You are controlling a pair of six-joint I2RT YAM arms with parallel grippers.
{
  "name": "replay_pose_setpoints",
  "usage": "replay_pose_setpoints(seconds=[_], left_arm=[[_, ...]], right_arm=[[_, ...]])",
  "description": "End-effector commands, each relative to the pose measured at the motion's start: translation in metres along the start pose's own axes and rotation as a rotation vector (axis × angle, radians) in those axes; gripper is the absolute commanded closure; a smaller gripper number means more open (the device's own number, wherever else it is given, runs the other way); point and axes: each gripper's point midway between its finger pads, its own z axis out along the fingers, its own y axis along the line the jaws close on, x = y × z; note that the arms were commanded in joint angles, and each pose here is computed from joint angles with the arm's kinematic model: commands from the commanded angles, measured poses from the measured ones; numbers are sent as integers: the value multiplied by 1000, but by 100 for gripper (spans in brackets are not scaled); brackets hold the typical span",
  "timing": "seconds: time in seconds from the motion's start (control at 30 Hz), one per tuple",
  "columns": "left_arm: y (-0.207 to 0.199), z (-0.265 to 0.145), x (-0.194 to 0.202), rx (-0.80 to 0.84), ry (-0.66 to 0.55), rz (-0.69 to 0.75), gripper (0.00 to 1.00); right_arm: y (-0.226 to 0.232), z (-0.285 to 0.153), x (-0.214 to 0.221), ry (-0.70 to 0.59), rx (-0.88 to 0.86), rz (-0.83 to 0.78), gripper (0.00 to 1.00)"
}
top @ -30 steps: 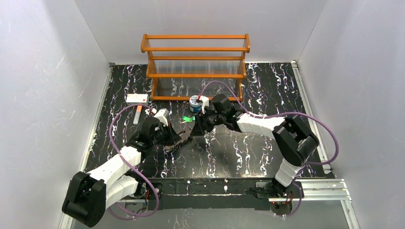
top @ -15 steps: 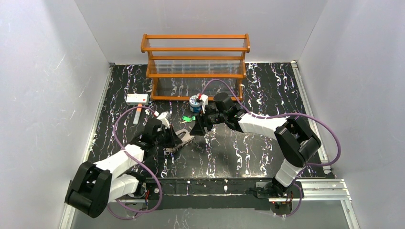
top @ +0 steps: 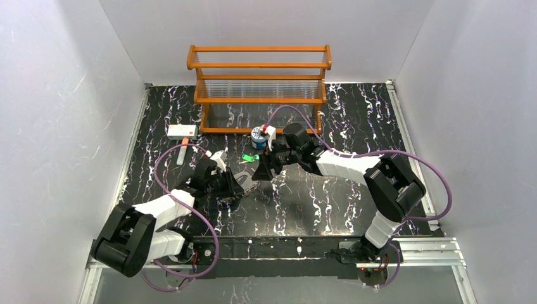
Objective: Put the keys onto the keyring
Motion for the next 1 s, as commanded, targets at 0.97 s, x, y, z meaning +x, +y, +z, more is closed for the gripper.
replay_pose_setpoints(seconds=[0.97], left_arm=[[3,-13,0,-67,-5,-101,65]], right_arm=[[7,-6,-18,-20,-3,-62,29]])
